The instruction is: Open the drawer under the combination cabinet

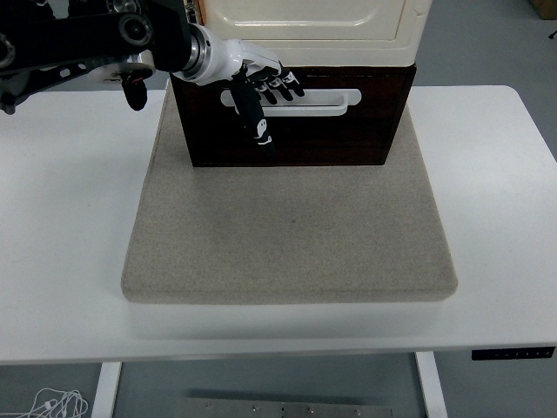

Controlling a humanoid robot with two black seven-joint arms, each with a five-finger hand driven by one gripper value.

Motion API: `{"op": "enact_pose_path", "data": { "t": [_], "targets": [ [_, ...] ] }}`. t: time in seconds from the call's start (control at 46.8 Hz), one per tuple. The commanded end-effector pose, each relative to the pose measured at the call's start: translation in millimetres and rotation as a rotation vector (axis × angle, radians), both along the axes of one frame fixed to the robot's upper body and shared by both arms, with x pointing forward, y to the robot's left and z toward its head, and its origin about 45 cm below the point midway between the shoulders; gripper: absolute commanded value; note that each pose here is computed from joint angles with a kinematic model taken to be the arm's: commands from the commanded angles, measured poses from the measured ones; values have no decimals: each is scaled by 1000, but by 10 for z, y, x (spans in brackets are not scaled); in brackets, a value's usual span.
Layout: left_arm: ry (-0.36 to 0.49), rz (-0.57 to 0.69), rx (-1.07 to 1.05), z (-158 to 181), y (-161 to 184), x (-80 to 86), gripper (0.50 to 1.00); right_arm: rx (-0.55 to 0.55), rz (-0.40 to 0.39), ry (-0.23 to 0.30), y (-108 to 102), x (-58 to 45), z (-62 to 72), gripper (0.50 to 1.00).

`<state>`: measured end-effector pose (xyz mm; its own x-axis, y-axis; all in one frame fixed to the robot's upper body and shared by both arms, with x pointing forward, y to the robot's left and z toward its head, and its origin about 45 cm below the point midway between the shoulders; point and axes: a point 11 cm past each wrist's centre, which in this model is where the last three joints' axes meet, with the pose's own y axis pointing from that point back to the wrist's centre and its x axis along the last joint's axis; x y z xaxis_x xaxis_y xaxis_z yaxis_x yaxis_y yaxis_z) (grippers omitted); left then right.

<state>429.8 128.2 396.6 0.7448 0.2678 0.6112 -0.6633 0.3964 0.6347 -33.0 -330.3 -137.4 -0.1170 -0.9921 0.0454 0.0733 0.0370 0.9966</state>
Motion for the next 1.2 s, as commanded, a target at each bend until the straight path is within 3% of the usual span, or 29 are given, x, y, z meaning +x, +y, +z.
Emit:
{"op": "enact_pose_path", "data": {
  "t": [0.0,0.556,1.175],
  "targets": [
    [1,-2,6,-7,1,15,1000,-2,0,0,-6,2,0,928],
    [28,-24,22,-123,-100,30,1000,0,0,-1,0,3,0,928],
    [124,-156,73,-65,-111,-60,1000,1,0,-1,1,3,0,928]
  ]
}}
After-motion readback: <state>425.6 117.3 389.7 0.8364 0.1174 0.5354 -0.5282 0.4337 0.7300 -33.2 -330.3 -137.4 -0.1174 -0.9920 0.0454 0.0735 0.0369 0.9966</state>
